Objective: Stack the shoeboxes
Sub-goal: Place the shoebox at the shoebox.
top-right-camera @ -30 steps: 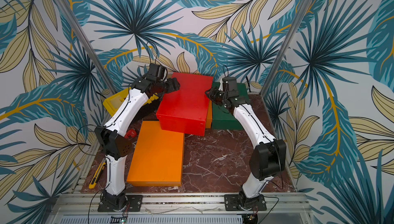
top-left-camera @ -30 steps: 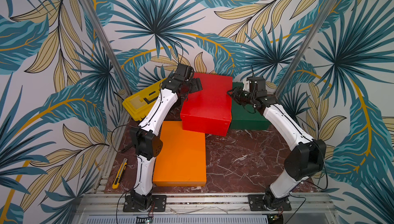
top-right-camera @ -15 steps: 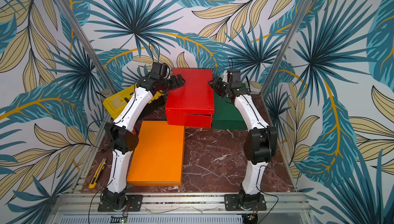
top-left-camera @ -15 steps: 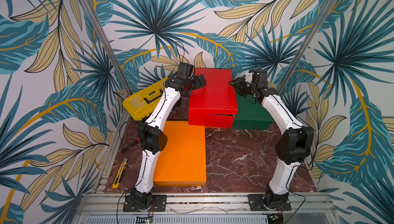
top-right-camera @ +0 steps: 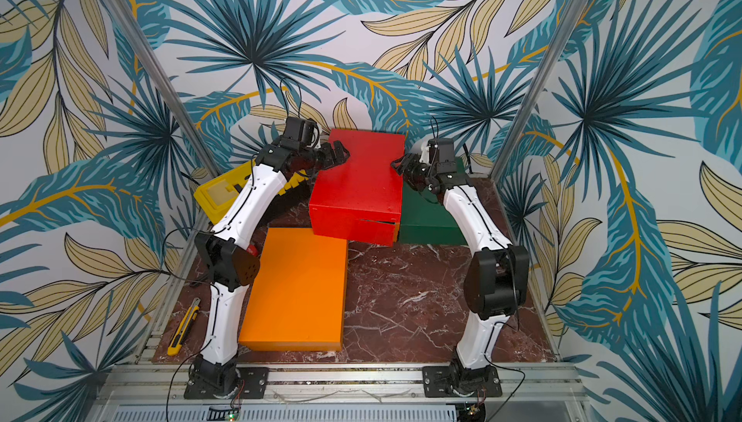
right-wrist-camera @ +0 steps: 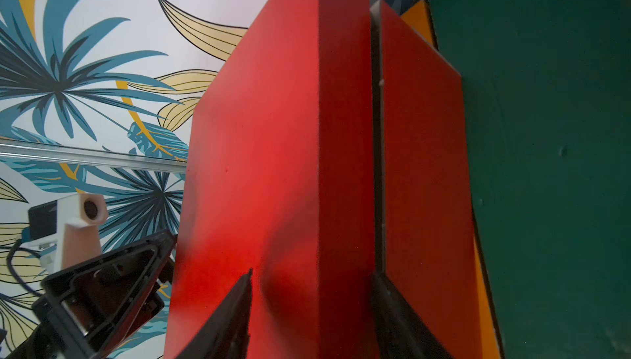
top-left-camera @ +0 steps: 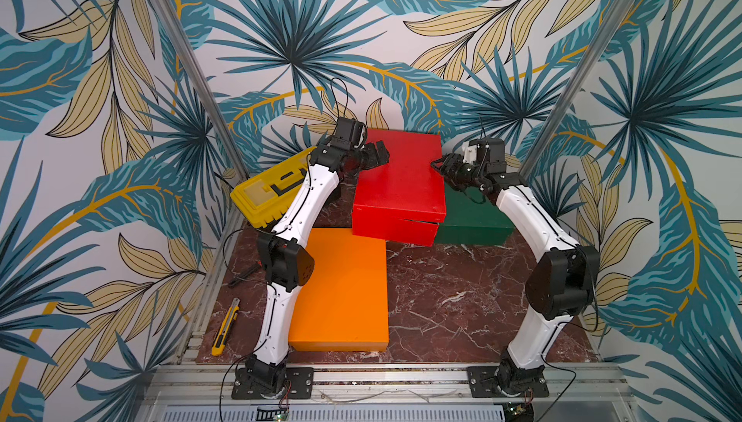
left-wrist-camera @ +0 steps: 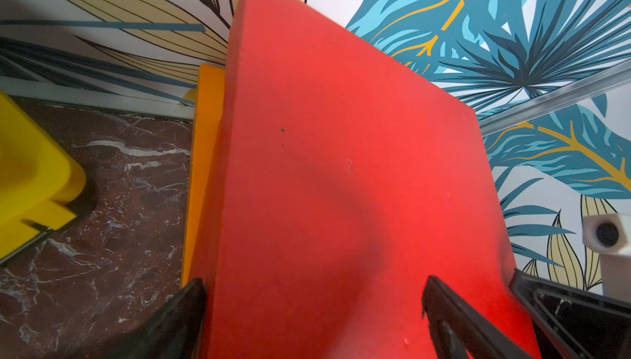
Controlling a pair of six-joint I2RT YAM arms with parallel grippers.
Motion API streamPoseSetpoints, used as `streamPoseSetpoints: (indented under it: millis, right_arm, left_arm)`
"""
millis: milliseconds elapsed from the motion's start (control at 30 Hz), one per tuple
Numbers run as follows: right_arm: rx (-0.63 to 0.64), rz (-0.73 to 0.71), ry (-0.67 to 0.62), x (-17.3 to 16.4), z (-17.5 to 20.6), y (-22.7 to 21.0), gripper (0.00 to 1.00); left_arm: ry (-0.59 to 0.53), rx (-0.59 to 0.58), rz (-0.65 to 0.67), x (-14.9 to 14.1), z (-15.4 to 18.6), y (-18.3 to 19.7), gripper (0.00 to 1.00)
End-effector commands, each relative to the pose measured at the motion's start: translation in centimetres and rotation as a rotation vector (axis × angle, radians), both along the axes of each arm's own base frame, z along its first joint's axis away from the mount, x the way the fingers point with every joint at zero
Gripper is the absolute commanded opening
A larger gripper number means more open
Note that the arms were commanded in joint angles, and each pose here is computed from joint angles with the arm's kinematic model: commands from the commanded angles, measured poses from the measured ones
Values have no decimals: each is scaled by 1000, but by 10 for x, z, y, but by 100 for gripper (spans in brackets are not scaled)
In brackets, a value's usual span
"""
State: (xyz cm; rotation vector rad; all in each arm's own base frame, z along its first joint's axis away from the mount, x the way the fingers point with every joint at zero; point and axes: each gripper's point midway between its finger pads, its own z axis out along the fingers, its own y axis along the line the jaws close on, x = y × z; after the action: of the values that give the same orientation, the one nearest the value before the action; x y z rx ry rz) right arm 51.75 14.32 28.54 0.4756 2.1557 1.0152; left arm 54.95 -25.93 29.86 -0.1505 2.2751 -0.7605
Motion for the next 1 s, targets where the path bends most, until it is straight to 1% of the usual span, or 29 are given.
streamPoseSetpoints:
  millis: [0, 167, 233, 333, 433, 533, 667, 767, 967]
  right_arm:
    - [15, 90, -15, -28, 11, 27, 56]
    - [-12, 60, -23, -39, 11, 20, 64]
    - [-27, 51, -27, -38, 13, 17, 64]
    - [-44, 51, -28, -33, 17, 16, 64]
    - [-49, 46, -28, -26, 20, 16, 62]
    - [-52, 29, -28, -18, 22, 12, 58]
    - [-59, 5, -22, -12, 22, 7, 58]
    - [-69, -21, -16, -11, 19, 1, 64]
    - [-71, -43, -10, -14, 17, -4, 75]
  left_arm:
    - [-59, -63, -72, -16, 36, -14, 99]
    - [-59, -37, -59, -16, 32, -9, 99]
    - [-60, -31, -54, -15, 31, -8, 99]
    - [-53, -33, -52, -14, 28, -8, 99]
    - [-51, -38, -52, -13, 28, -9, 99]
    - [-61, -46, -54, -13, 33, -10, 99]
    - [-90, -51, -53, -12, 44, -10, 99]
    - [-107, -52, -53, -11, 49, -10, 99]
    - [-81, -57, -61, -7, 36, -14, 99]
